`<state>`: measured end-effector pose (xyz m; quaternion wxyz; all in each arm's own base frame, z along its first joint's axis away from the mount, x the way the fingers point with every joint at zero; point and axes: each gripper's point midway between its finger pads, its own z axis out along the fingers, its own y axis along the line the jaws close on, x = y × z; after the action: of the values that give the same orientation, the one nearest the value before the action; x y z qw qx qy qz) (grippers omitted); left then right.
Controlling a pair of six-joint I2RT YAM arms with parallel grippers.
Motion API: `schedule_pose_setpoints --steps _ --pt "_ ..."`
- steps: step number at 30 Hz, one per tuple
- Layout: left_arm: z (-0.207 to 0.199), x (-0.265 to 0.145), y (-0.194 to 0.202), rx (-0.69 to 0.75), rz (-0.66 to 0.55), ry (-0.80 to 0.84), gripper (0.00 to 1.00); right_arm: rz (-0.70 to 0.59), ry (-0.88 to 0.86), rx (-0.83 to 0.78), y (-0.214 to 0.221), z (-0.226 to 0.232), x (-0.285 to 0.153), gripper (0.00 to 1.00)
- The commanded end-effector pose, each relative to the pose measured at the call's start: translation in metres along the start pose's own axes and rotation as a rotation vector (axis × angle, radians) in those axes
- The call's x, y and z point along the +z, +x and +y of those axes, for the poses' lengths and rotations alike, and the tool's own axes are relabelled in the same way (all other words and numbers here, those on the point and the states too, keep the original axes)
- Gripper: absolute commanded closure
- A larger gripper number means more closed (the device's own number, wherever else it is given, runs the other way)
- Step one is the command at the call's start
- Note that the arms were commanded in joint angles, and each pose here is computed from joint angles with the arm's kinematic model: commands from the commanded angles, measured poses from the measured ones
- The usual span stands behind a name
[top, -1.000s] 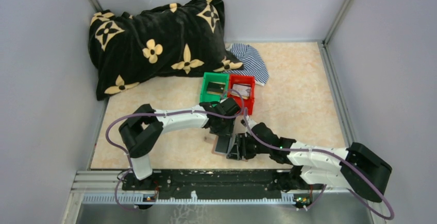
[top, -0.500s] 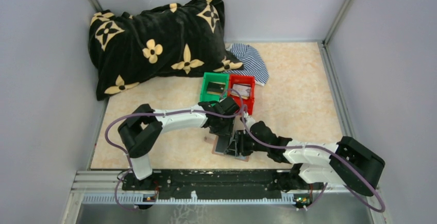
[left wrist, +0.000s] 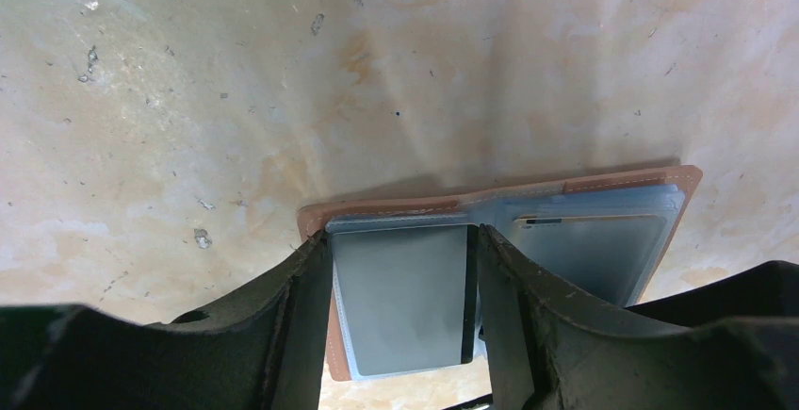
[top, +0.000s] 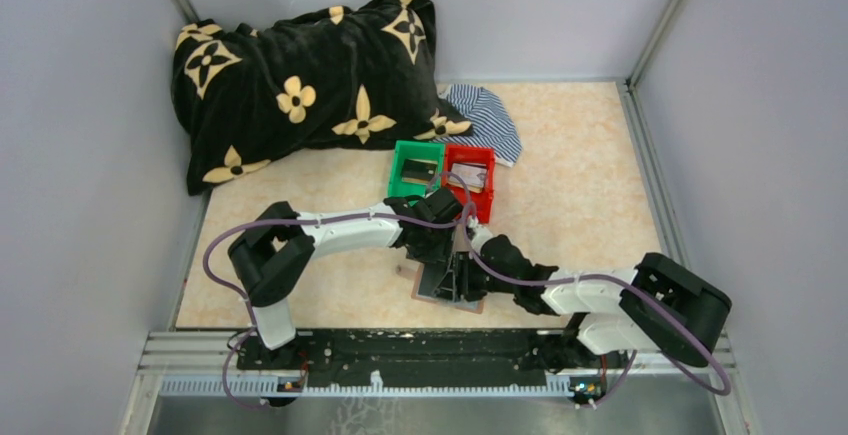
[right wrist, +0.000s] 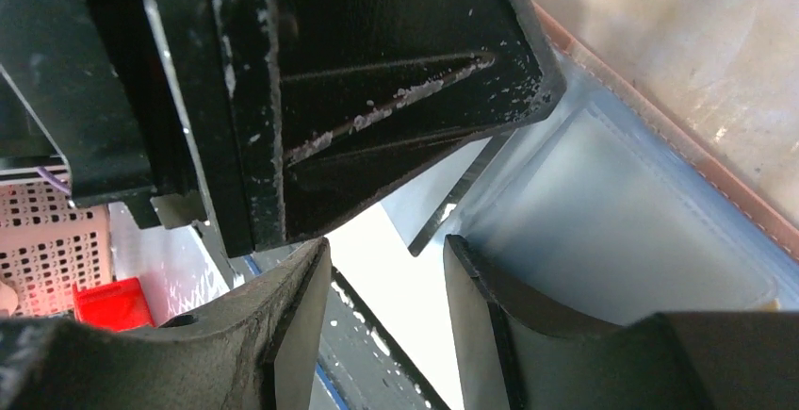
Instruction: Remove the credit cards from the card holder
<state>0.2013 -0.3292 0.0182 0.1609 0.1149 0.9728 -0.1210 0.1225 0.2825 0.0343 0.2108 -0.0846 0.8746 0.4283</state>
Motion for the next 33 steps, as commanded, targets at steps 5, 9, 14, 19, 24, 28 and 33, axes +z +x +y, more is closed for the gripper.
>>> schedule_pose_setpoints --steps 5,9,14,19,24,28,33 --pt "-0.025 0.046 -0.018 -0.047 -0.091 0.119 1.00 -0.034 0.008 0.044 -0.008 -0.008 0.007 0.53" --pt "-0.027 0.046 -0.019 -0.054 -0.088 0.125 1.00 -0.036 -0.008 0.073 -0.009 -0.008 0.010 0.55" --pt "-0.030 0.045 -0.019 -0.062 -0.088 0.139 1.00 -0.029 -0.029 0.092 -0.007 -0.006 0.013 0.56" --pt "-0.030 0.044 -0.020 -0.066 -0.091 0.140 1.00 -0.051 -0.055 0.110 -0.010 -0.005 0.015 0.56" --pt "-0.032 0.043 -0.020 -0.068 -0.090 0.151 1.00 -0.079 -0.093 0.115 -0.016 0.000 0.019 0.56" --pt "-0.035 0.041 -0.022 -0.073 -0.096 0.164 1.00 -0.099 -0.140 0.125 -0.020 0.006 0.023 0.56" --pt "-0.039 0.036 -0.024 -0.073 -0.101 0.183 1.00 -0.133 -0.206 0.175 -0.021 0.011 0.022 0.58"
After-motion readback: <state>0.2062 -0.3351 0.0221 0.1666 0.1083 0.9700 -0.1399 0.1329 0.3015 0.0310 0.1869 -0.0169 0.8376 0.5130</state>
